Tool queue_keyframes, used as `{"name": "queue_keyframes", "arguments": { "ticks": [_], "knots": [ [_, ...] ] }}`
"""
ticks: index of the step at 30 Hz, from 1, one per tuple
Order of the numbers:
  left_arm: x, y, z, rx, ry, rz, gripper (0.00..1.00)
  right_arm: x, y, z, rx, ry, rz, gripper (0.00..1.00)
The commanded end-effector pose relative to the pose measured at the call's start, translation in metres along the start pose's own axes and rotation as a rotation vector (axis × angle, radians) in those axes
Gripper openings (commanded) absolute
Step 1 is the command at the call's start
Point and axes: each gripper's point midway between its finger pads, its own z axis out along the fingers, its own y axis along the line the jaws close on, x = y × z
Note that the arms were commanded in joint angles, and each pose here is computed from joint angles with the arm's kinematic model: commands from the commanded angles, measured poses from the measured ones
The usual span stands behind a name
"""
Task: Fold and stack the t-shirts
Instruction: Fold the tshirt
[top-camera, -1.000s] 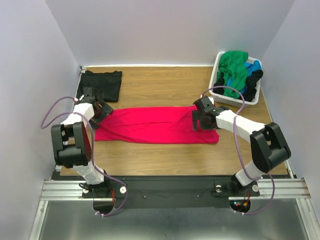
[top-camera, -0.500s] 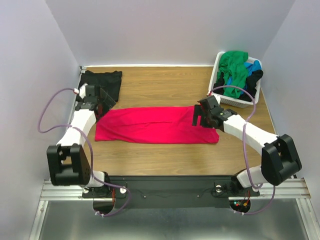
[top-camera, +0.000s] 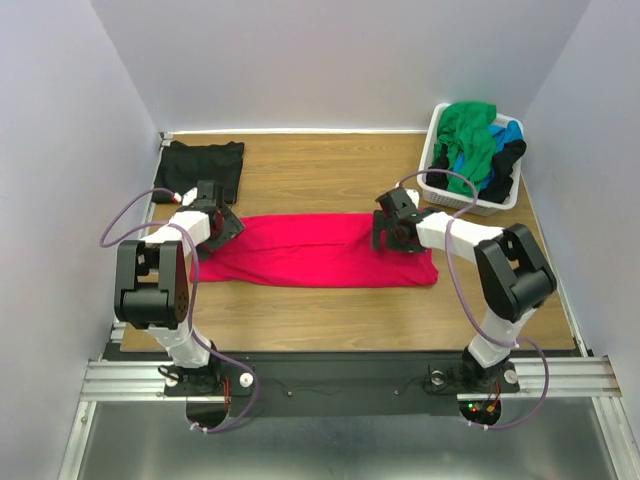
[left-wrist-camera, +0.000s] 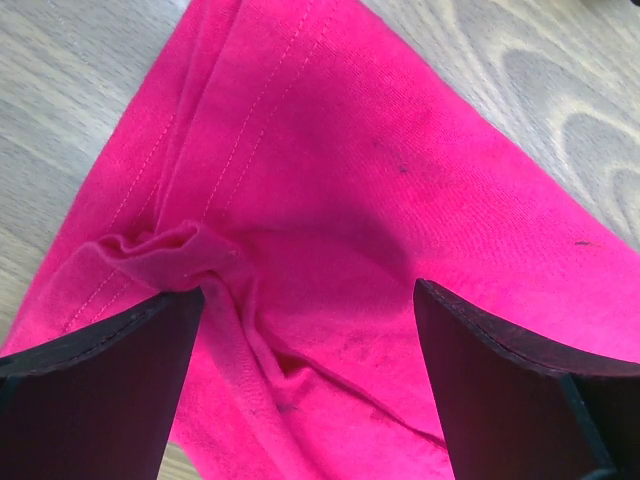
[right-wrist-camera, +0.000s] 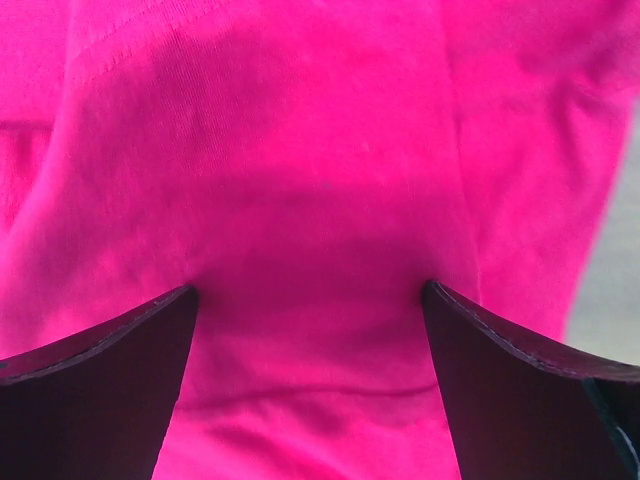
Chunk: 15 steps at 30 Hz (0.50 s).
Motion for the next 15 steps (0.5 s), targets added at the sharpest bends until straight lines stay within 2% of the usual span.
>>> {"name": "queue_keyframes", "arguments": {
  "ticks": [1,6,10,11,13,14,15],
  "knots": [
    [0.035,0.012,0.004,-0.051,0.075,0.048,0.99,-0.037,0.017,0.013,-0.02,-0.076,-0.026,1.0],
    [0.105,0.017,-0.012,-0.023,0.231,0.058,0.99,-0.057,0.043,0.034,-0.073,-0.077,-0.125,1.0],
    [0.152,0.021,-0.037,0.011,0.296,0.007,0.99,-0.064,0.078,0.065,-0.179,-0.054,-0.228,1.0],
    [0.159,0.021,-0.046,0.033,0.294,-0.001,0.98,-0.084,0.092,0.064,-0.209,-0.091,-0.238,1.0],
    [0.179,0.021,-0.061,0.05,0.328,0.02,0.98,-0.091,0.104,0.075,-0.237,-0.096,-0.276,1.0],
    [0.186,0.022,-0.069,0.07,0.339,-0.017,0.98,-0.081,0.11,0.091,-0.255,-0.061,-0.293,1.0],
    [0.198,0.021,-0.078,0.09,0.379,-0.028,0.99,-0.096,0.121,0.091,-0.282,-0.09,-0.302,1.0]
  ]
}}
